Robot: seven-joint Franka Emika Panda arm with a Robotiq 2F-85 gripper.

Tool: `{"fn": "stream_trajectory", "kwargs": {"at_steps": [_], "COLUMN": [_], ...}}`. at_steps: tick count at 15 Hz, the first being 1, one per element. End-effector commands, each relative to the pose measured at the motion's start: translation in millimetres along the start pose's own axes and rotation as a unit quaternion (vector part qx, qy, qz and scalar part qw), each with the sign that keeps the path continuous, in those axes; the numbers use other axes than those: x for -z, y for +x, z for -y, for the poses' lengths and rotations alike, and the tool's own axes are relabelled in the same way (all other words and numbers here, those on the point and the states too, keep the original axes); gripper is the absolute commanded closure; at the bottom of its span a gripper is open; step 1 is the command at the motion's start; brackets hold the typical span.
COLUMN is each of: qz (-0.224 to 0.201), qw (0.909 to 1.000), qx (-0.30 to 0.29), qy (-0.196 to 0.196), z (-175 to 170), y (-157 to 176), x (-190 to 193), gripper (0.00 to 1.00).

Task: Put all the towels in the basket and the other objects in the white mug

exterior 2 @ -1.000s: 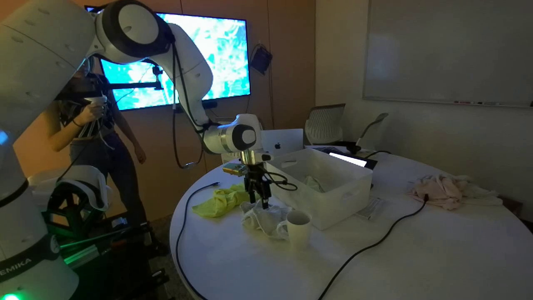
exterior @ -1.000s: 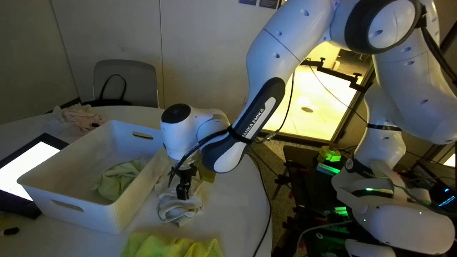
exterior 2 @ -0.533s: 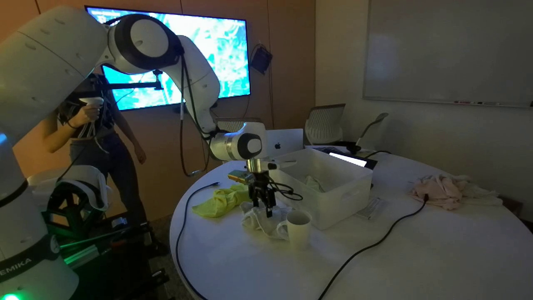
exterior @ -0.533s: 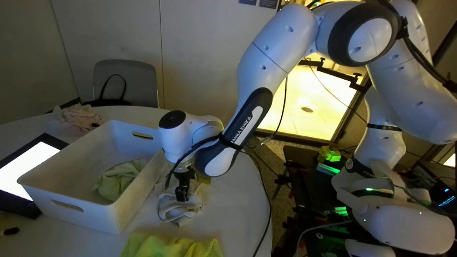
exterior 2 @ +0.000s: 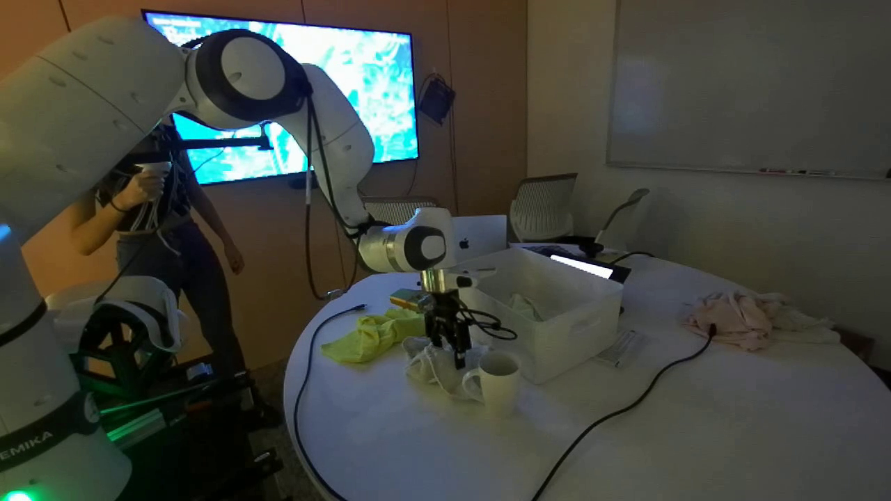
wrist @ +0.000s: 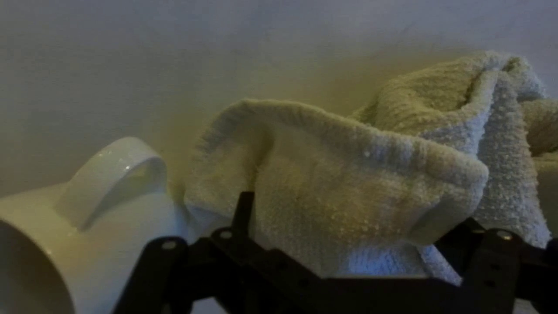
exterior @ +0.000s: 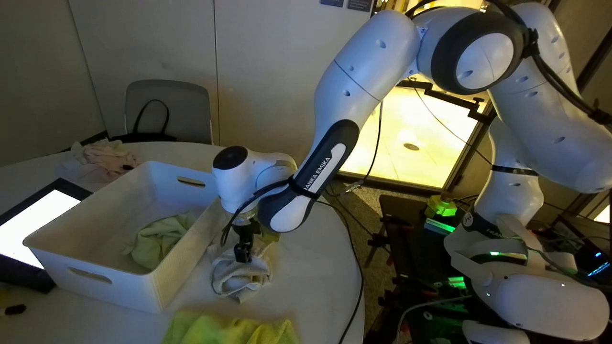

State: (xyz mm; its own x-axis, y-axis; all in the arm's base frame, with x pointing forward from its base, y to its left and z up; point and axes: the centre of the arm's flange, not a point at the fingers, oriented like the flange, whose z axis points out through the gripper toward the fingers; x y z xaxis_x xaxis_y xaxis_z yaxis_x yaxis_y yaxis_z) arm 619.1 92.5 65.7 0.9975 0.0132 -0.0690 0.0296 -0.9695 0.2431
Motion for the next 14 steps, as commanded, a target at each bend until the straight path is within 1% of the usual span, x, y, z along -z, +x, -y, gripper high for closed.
{"fn": "stream_trajectory", "kwargs": {"at_steps": [1, 3, 7, 8, 10, 12, 14], "qz": [-0.006, -0.007, 0.0, 0.0, -0.002, -0.011, -0.022], "qw": [1.0, 1.0, 1.0, 0.9999, 0.9998, 0.9995, 0.9991], "qx": [-0.003, -0.001, 0.008, 0.01, 0.02, 0.028, 0.037], "qy": [-0.002, -0.002, 0.003, 0.003, 0.005, 0.002, 0.004], "z": [-5, -7, -8, -9, -9, -9, -12], "y": [10, 9, 8, 7, 4, -1, -7], "x": [5, 9, 14, 17, 24, 38, 57], "gripper": [0.29, 0.48, 0.77, 0.86, 0.98, 1.0, 0.98]}}
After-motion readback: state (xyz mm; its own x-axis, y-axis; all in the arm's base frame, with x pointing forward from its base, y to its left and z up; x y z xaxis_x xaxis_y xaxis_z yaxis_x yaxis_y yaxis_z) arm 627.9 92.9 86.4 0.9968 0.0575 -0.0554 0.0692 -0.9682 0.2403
